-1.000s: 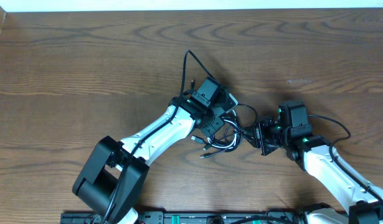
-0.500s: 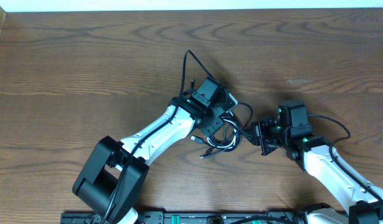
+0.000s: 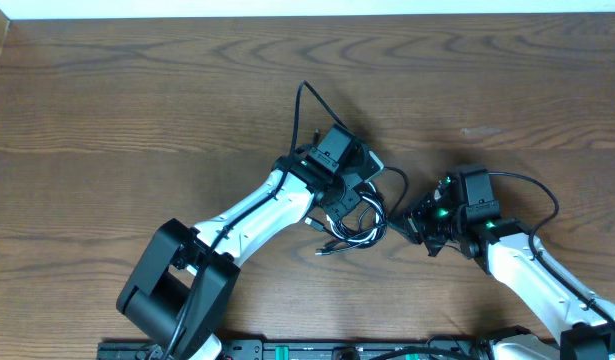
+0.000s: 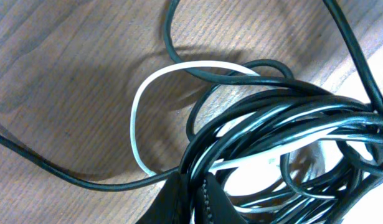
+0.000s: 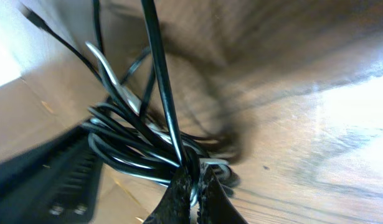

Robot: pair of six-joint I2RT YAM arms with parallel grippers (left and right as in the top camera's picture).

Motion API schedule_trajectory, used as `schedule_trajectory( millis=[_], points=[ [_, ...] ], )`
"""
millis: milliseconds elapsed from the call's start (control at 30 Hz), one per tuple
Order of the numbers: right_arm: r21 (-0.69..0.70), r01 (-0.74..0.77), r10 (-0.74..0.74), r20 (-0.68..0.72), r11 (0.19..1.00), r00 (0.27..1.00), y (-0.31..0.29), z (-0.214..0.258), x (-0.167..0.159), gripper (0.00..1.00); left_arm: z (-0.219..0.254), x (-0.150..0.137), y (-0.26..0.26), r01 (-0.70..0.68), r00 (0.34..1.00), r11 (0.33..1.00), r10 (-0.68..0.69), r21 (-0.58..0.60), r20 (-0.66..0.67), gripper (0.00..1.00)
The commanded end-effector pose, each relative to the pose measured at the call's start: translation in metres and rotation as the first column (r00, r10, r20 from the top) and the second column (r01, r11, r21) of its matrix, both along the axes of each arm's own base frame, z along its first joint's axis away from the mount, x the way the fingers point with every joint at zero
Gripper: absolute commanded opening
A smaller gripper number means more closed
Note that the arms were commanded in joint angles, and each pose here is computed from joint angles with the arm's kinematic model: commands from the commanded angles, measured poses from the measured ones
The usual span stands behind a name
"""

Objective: Untangle cables

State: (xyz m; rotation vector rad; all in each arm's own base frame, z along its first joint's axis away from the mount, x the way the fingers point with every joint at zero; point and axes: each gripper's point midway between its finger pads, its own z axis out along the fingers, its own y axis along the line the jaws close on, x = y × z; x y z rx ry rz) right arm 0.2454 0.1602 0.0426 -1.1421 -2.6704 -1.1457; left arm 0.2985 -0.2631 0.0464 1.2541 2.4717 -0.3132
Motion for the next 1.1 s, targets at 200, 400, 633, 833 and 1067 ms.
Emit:
schedule_trajectory(
  millis=[200, 400, 633, 833, 1067],
  points=[
    [-0.131, -0.106, 0.101, -0.043, 0.986, 0.994, -0.014, -0.018, -0.024, 0.02, 0.006, 0.004, 0.003, -0.011, 1.000, 1.000, 0.011, -0.003, 0.024, 0.08],
    [-0.189, -0.102, 0.090, -0.068, 0.977, 0.994, -0.024, -0.025, -0.028, 0.01, 0.006, 0.003, 0.003, -0.011, 1.000, 1.000, 0.011, -0.004, 0.024, 0.08],
    [-0.162, -0.188, 0.193, 0.014, 0.969, 0.981, -0.021, -0.007, -0.017, 0.33, 0.005, -0.004, 0.000, 0.003, 1.000, 1.000, -0.003, -0.019, -0.010, 0.33],
    [-0.263, -0.362, 0.407, 0.141, 0.894, 0.903, -0.026, 0.024, 0.000, 0.74, 0.019, -0.004, 0.003, -0.041, 0.999, 0.999, 0.040, -0.029, -0.021, 0.48],
    [-0.358, -0.462, 0.565, 0.282, 0.812, 0.776, -0.022, 0.036, 0.016, 0.60, 0.056, -0.008, -0.003, -0.279, 0.958, 0.948, 0.263, -0.154, -0.116, 0.59]
  ],
)
